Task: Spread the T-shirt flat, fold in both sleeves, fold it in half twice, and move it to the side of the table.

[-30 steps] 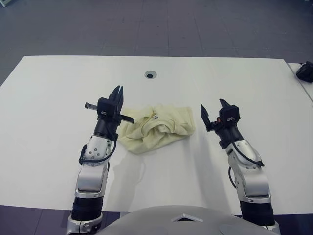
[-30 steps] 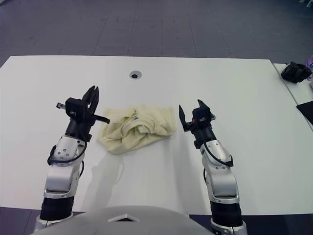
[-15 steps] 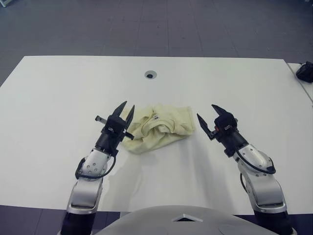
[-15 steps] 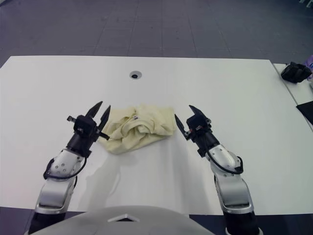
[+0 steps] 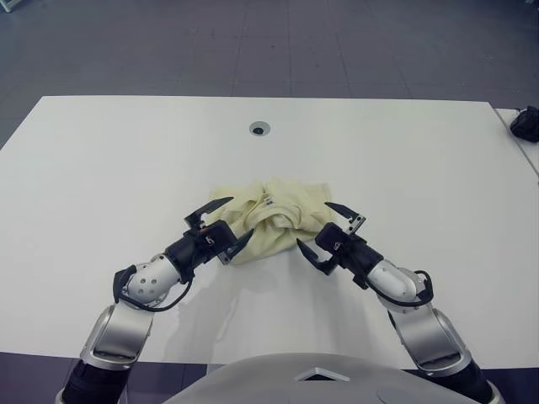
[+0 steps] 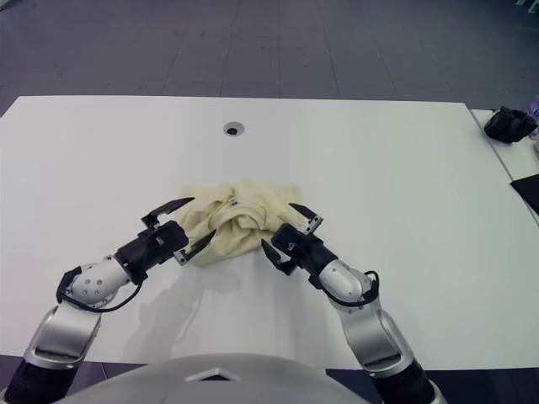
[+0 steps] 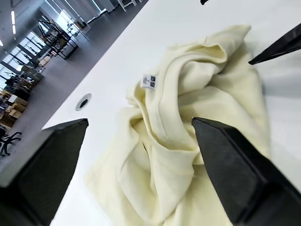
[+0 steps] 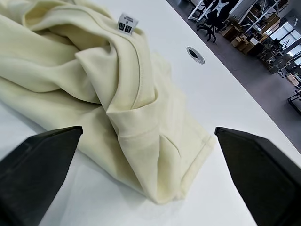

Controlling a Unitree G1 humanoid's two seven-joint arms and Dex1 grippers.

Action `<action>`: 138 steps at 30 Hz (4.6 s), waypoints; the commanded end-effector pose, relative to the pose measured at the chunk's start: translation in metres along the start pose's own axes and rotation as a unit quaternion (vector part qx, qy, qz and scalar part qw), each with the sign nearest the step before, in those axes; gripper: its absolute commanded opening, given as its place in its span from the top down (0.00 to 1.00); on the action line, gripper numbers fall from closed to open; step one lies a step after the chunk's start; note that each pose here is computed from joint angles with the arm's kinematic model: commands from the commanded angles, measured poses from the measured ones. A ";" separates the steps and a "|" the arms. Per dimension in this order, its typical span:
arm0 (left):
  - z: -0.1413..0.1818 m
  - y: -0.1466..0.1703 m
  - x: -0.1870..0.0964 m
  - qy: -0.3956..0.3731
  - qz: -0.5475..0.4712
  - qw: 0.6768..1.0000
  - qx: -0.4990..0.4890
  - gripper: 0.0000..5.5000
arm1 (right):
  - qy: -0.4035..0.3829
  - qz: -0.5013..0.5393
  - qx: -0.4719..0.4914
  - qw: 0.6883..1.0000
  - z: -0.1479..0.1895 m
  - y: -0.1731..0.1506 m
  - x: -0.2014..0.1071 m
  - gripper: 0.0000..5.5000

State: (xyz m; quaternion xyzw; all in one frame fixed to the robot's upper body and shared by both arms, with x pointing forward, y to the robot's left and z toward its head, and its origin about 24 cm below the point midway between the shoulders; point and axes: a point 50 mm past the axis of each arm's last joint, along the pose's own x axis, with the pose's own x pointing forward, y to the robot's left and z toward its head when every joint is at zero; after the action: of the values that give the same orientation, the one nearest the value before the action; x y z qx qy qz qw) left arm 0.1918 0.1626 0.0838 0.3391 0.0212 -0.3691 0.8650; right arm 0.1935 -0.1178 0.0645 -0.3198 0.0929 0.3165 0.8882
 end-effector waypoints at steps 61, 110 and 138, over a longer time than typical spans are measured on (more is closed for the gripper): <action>-0.021 0.005 0.025 0.027 -0.069 0.993 0.092 0.94 | -0.036 -0.043 -0.055 0.997 0.009 -0.024 0.017 1.00; 0.025 0.153 0.087 -0.039 0.062 0.986 0.148 1.00 | -0.077 -0.144 -0.042 0.986 0.024 -0.145 0.053 1.00; 0.073 0.235 0.111 0.023 0.100 0.924 0.368 1.00 | -0.127 -0.281 -0.255 0.916 0.122 -0.288 0.059 1.00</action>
State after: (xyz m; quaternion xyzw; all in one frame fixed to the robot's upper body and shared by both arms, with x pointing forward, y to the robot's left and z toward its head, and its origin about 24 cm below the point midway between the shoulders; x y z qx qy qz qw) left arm 0.4183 0.1360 0.2635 0.6421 -0.1617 -0.2151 0.7179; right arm 0.4213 -0.1609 0.2873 -0.5035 -0.1972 0.0848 0.8369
